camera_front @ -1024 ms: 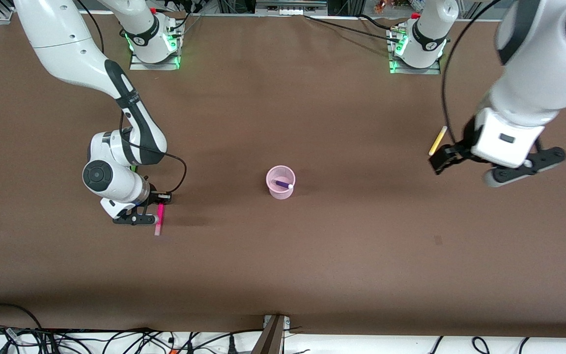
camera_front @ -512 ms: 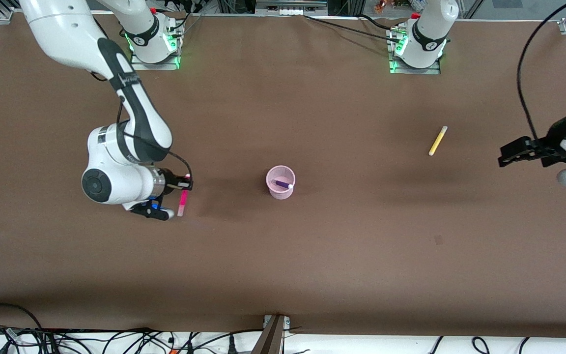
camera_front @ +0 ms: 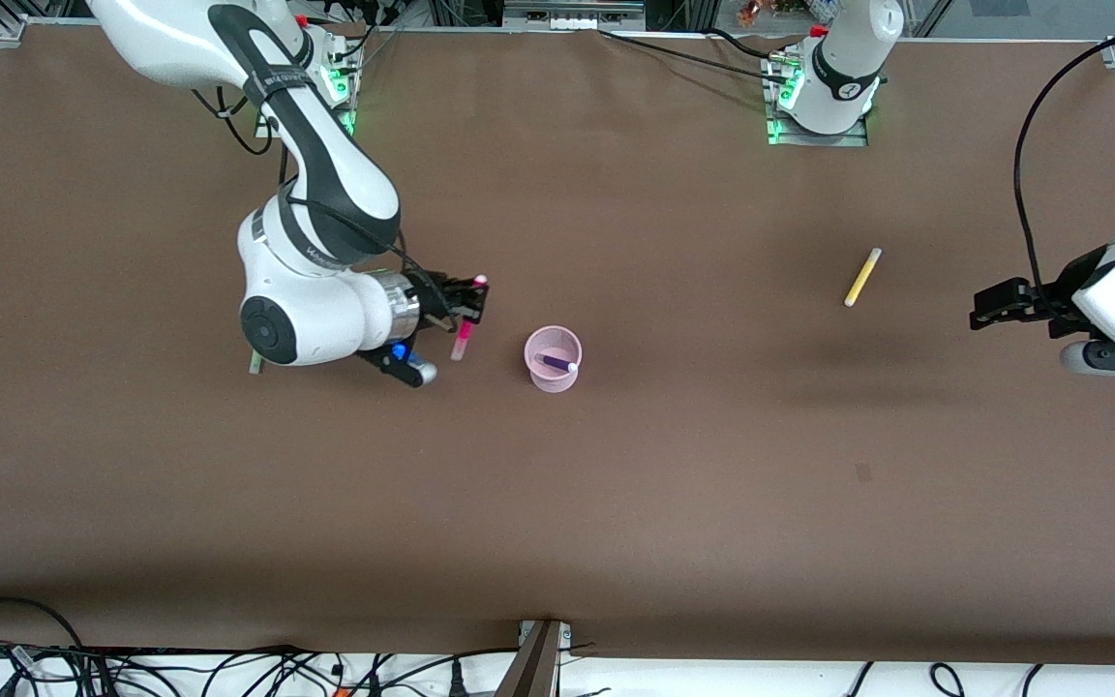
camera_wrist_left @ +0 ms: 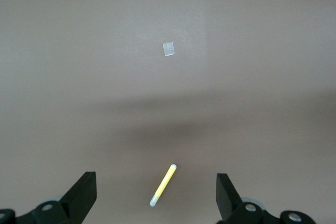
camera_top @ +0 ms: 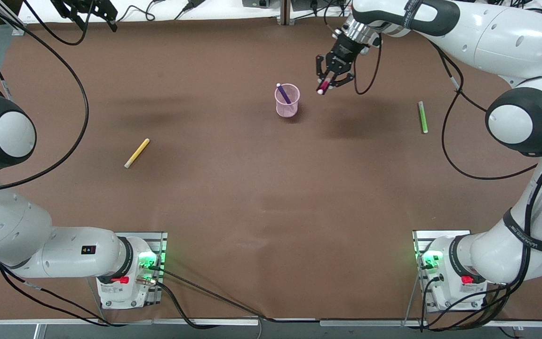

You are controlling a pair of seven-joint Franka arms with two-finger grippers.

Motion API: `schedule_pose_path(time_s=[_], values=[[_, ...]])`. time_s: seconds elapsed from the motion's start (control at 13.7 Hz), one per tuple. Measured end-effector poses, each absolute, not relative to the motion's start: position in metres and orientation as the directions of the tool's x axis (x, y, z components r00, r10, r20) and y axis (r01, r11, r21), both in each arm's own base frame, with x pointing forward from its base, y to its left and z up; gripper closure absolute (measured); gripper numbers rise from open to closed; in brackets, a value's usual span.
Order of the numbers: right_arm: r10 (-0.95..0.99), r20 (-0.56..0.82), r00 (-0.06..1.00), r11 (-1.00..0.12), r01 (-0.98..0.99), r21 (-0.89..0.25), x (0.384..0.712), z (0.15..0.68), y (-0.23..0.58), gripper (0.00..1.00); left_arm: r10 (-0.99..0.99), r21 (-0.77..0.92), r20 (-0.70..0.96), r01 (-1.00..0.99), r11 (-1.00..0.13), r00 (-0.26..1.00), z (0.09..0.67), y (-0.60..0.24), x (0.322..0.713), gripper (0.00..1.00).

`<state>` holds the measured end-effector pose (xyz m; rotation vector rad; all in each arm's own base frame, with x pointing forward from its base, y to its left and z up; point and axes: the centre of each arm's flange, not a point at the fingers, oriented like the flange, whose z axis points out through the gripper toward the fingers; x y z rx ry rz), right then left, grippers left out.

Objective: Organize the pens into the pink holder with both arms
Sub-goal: 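Carry the pink marker over the holder with the right gripper and lower it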

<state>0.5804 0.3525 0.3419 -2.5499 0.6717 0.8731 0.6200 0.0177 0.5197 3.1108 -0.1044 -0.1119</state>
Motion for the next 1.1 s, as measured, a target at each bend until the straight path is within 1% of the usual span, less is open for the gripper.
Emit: schedule_pose_path(time_s=[0.22, 0.66, 1.1], values=[[-0.362, -0.672, 0.646, -0.769, -0.614, -0.176, 0.567, 0.344, 0.391, 0.83, -0.070, 0.030, -0.074, -0.068, -0.997, 0.995, 0.513, 0.016, 0.616, 0.00], [-0.407, -0.668, 0.623, -0.728, -0.663, -0.175, 0.544, 0.319, 0.447, 0.83, -0.074, 0.031, -0.078, -0.072, -0.997, 0.994, 0.509, 0.013, 0.615, 0.00], [-0.402, -0.667, 0.628, -0.713, -0.671, -0.202, 0.558, 0.310, 0.459, 0.83, -0.077, 0.031, -0.077, -0.075, -0.997, 0.994, 0.510, 0.012, 0.615, 0.00]])
